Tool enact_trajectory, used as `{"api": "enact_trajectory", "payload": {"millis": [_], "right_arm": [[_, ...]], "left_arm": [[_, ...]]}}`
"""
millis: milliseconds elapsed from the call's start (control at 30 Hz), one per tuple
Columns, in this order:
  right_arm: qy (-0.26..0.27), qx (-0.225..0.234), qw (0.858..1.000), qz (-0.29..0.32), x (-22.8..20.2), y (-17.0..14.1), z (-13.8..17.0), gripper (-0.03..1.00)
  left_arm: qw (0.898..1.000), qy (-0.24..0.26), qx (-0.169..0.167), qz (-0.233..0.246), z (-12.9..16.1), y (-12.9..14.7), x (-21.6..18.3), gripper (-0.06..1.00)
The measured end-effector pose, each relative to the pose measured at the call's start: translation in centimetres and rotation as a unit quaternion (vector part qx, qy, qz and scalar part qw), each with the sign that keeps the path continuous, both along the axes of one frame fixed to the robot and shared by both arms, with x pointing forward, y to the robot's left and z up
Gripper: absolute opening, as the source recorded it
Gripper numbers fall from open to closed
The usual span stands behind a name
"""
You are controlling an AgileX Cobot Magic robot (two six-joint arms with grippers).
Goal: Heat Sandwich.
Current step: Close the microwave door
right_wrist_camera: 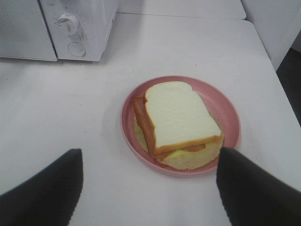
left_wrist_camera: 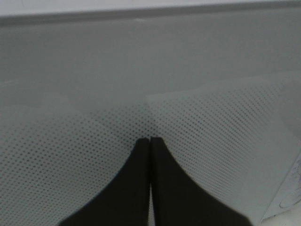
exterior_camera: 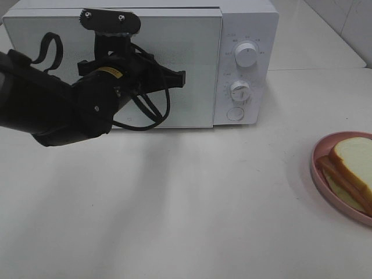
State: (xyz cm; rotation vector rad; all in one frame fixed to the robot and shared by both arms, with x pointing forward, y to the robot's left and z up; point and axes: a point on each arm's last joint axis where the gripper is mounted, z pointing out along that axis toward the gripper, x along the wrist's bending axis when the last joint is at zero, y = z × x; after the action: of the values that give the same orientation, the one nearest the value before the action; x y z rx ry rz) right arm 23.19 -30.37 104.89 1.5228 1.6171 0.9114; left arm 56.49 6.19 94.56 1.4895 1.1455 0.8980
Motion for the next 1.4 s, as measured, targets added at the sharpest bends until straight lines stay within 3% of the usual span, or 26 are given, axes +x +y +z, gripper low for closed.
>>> {"api": "enact_trajectory", "payload": {"millis": [1000, 1200, 1400], "right_arm": [[0.0, 0.0, 1.0, 0.0, 0.0, 0.0, 0.0, 0.76], [0.0, 0.0, 1.0, 0.0, 0.0, 0.0, 0.0, 0.76], [0.0, 0.0, 1.0, 0.0, 0.0, 0.0, 0.0, 0.76]], "left_arm": [[0.999, 0.027, 0.007, -0.018, -0.2, -1.5, 0.9, 0.0], [0.998, 0.051, 0.007, -0.026, -0.4, -1.5, 0.9, 0.0], [0.998, 0.069, 0.004, -0.013, 0.3, 0.5, 0.0, 0.0]]}}
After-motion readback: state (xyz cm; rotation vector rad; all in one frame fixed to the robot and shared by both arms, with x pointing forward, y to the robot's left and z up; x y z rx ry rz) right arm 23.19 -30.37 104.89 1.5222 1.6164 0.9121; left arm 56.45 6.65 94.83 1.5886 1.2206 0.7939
